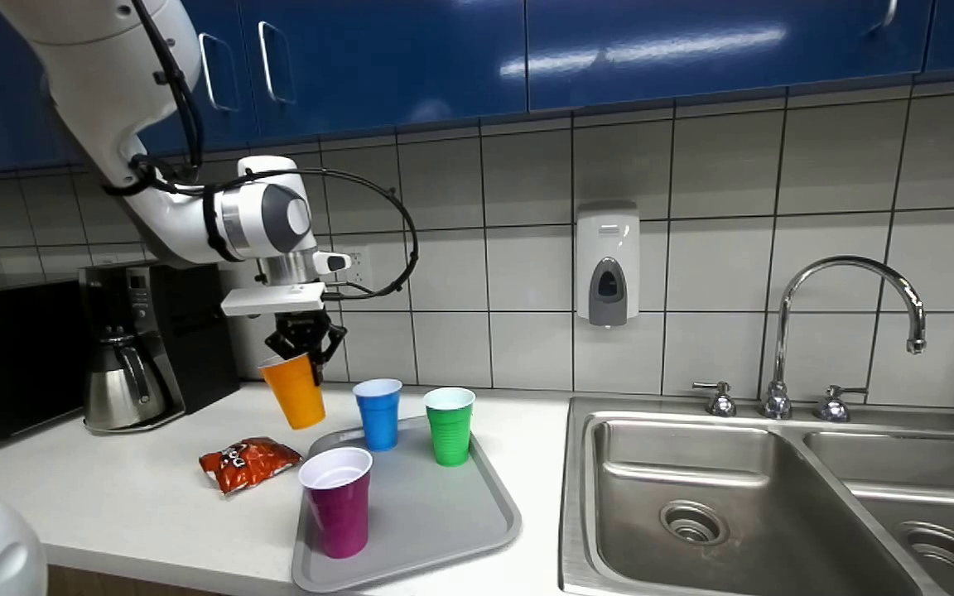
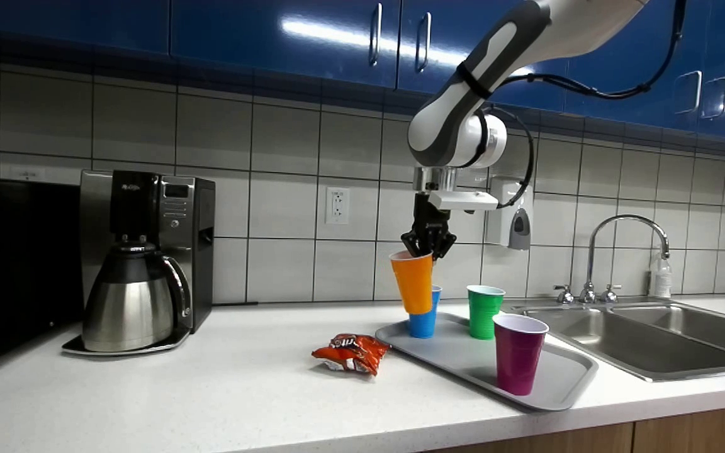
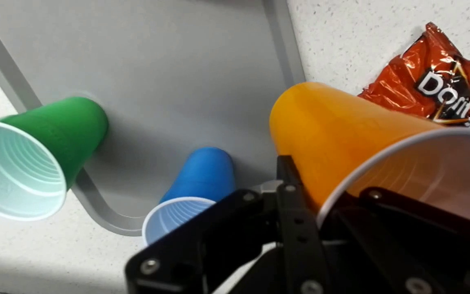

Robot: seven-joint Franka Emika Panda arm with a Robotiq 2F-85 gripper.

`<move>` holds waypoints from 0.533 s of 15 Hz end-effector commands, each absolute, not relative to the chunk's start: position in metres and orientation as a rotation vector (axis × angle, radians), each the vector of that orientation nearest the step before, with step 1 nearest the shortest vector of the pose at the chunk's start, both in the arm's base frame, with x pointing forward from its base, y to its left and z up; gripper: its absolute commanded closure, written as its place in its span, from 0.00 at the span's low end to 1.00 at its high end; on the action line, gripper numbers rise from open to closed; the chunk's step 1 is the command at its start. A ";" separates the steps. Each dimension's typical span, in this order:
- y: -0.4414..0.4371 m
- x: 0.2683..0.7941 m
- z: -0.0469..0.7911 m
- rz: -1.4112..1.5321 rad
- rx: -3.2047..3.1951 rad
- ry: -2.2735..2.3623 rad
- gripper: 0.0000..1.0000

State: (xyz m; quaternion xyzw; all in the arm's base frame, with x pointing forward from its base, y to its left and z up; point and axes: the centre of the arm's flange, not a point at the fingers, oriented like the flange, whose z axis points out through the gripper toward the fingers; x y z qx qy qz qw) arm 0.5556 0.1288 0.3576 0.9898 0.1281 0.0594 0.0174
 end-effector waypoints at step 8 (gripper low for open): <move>0.080 0.537 0.339 0.181 3.092 0.319 1.00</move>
